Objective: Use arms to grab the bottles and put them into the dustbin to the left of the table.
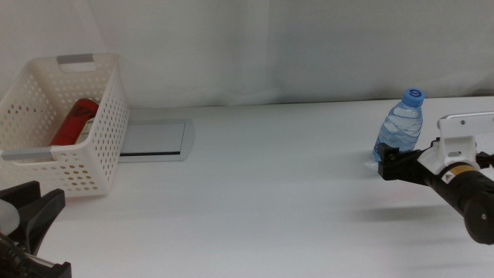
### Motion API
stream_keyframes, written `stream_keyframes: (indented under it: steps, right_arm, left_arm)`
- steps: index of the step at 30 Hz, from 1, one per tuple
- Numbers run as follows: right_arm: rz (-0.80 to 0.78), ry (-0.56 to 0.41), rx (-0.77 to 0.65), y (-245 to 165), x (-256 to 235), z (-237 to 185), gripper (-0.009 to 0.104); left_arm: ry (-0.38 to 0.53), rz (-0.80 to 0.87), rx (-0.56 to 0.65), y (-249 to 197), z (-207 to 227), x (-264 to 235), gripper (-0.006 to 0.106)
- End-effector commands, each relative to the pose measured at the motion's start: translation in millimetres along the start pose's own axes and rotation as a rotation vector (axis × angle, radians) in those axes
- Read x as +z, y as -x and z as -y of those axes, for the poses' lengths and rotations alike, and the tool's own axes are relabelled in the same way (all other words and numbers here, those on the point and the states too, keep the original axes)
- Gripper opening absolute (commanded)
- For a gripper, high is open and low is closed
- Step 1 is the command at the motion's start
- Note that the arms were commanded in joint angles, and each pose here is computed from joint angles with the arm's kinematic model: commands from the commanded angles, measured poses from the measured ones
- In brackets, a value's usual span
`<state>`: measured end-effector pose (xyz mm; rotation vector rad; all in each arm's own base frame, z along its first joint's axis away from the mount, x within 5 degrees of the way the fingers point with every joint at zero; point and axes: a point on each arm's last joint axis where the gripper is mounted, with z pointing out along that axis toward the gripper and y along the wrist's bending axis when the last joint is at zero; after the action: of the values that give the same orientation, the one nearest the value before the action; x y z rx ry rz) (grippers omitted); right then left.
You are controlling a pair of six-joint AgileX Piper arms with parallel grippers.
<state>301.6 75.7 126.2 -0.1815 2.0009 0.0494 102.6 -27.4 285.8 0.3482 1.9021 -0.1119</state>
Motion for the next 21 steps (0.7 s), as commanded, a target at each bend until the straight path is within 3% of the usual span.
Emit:
stream_keyframes:
  steps: [1, 9, 12, 15, 21]
  right_arm:
    - [0.019, 0.005, -0.009, 0.5, 9.7, -2.3, 0.094]
    - [0.013, 0.004, 0.030, -5.0, 34.4, -5.7, 0.093]
    - [0.015, 0.004, 0.030, -4.6, 38.6, -6.3, 0.086]
    - [0.027, -0.003, 0.040, -0.9, 41.8, -6.1, 0.069]
    - [0.042, -0.018, 0.059, 3.4, 43.9, -5.1, 0.010]
  left_arm:
    - [-0.009, -0.007, -0.009, -1.1, 1.0, 0.9, 0.030]
    - [-0.010, -0.012, -0.009, -1.5, 1.0, 0.9, 0.030]
    - [-0.010, -0.016, -0.009, -1.9, 1.1, 0.9, 0.030]
    - [-0.010, -0.016, -0.009, -1.9, 1.1, 0.9, 0.030]
    - [-0.012, -0.027, -0.009, -2.9, 1.3, 0.8, 0.029]
